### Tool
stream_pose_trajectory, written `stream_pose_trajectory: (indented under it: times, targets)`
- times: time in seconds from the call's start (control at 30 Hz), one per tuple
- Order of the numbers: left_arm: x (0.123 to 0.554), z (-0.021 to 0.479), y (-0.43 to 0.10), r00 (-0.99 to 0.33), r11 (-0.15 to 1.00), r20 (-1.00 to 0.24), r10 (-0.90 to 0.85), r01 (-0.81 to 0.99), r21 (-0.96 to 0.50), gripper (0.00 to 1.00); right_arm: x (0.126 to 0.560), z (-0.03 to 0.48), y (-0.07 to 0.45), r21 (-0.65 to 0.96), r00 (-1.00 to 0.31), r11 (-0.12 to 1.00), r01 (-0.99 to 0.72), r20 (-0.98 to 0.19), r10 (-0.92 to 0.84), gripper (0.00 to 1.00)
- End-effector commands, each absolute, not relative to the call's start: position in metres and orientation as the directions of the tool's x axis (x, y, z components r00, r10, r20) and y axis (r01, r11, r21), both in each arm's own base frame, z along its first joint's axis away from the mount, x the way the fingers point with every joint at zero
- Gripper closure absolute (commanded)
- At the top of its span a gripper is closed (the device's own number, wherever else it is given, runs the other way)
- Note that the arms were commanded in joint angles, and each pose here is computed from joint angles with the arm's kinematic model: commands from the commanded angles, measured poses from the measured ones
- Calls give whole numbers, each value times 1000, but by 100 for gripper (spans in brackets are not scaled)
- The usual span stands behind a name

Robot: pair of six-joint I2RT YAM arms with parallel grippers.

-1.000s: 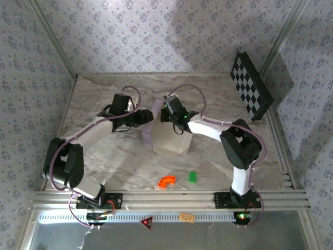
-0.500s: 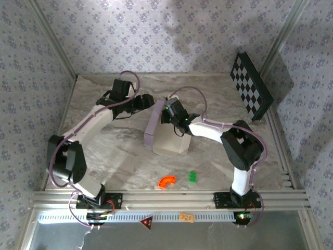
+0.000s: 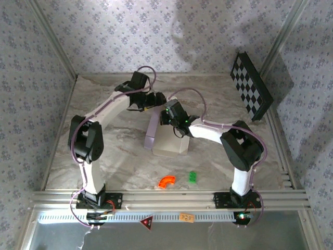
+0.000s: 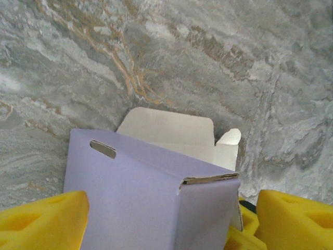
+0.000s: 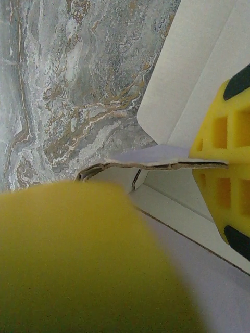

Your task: Fold the paper box

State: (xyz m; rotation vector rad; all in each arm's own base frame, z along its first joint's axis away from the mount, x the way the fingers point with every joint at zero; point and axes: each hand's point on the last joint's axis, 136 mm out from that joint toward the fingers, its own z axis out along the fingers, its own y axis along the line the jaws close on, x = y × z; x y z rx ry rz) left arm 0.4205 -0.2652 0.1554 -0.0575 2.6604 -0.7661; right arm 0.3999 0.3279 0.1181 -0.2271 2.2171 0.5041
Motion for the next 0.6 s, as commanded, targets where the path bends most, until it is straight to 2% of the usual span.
stream_pose_trajectory:
  times: [0.0, 0.23, 0.43, 0.57]
  targets:
    - [421, 160, -268, -930, 869, -347, -121, 69, -490, 15, 384, 95, 326, 236, -677, 905, -353, -733, -73, 98]
    - [421, 144, -266, -936, 904, -333, -112, 43, -425, 15, 385, 100, 324, 223, -662, 908, -354, -746, -75, 98]
    - [409, 122, -259, -951, 930, -292, -97, 19, -368, 18, 386, 110, 323, 201, -633, 911, -360, -770, -80, 98]
    - [406, 118, -262, -955, 927, -287, -81, 33, -374, 24, 387, 118, 323, 183, -617, 914, -362, -782, -88, 91]
